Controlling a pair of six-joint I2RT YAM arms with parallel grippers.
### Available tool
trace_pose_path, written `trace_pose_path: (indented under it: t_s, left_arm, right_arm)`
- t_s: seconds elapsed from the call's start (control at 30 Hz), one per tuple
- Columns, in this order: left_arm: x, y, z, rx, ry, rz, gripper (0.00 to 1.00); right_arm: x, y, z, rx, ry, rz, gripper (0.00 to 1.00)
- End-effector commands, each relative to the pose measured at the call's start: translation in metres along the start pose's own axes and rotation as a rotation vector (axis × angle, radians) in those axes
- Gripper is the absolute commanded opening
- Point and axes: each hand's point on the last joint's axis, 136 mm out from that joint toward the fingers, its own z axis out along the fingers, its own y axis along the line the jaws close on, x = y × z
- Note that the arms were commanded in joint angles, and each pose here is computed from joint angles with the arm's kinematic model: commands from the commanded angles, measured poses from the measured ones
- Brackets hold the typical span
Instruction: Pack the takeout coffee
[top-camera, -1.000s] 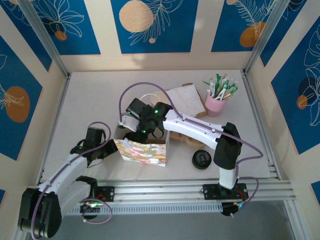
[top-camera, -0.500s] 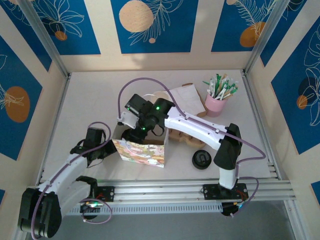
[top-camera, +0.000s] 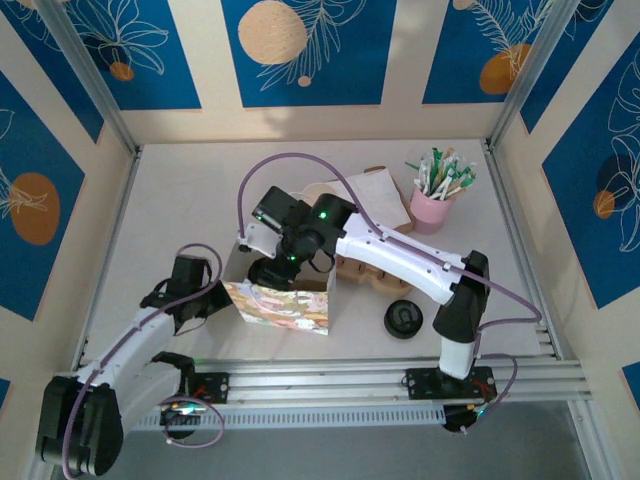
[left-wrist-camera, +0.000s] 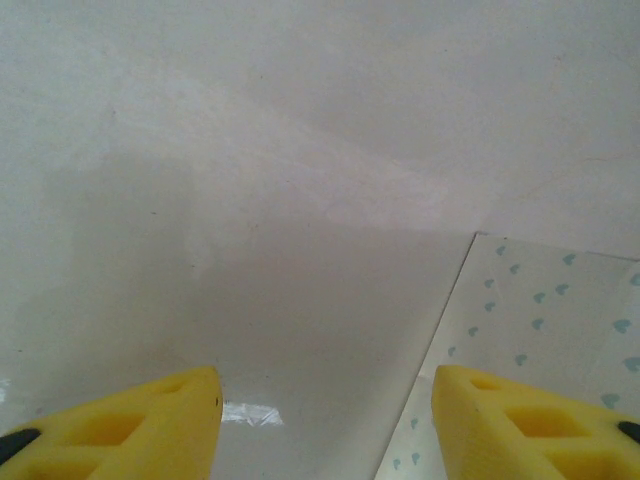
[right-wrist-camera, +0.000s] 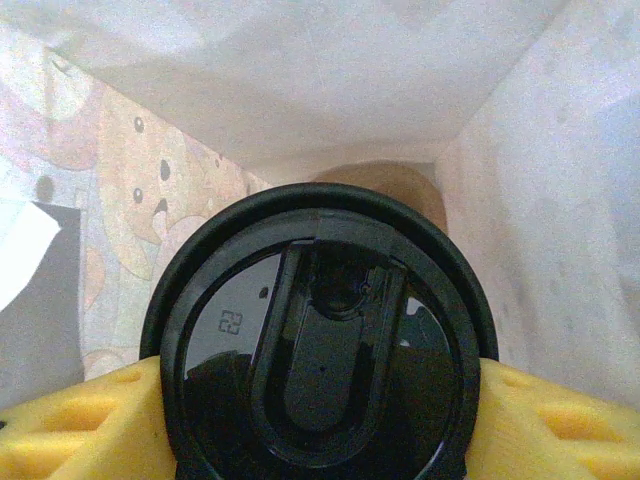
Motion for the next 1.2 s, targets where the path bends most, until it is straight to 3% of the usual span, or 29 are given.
trace_pose_path:
  t_s: [0.0, 0.3, 1.17]
  left_arm:
    - [-0.005, -0.006, -0.006, 0.001, -0.005, 0.032, 0.58]
    - [-0.023, -0.017, -0.027, -0.002, -0.070, 0.072, 0.59]
    - [-0.056, -0.039, -0.075, -0.013, -0.173, 0.157, 0.64]
  right_arm:
    - [-0.005, 0.005, -0.028, 0.024, -0.039, -0.017, 0.64]
    - [-0.002, 0.005, -0.045, 0.057, -0.057, -0.022, 0.59]
    - [0.005, 0.010, -0.089, 0.084, -0.146, -0.010, 0.59]
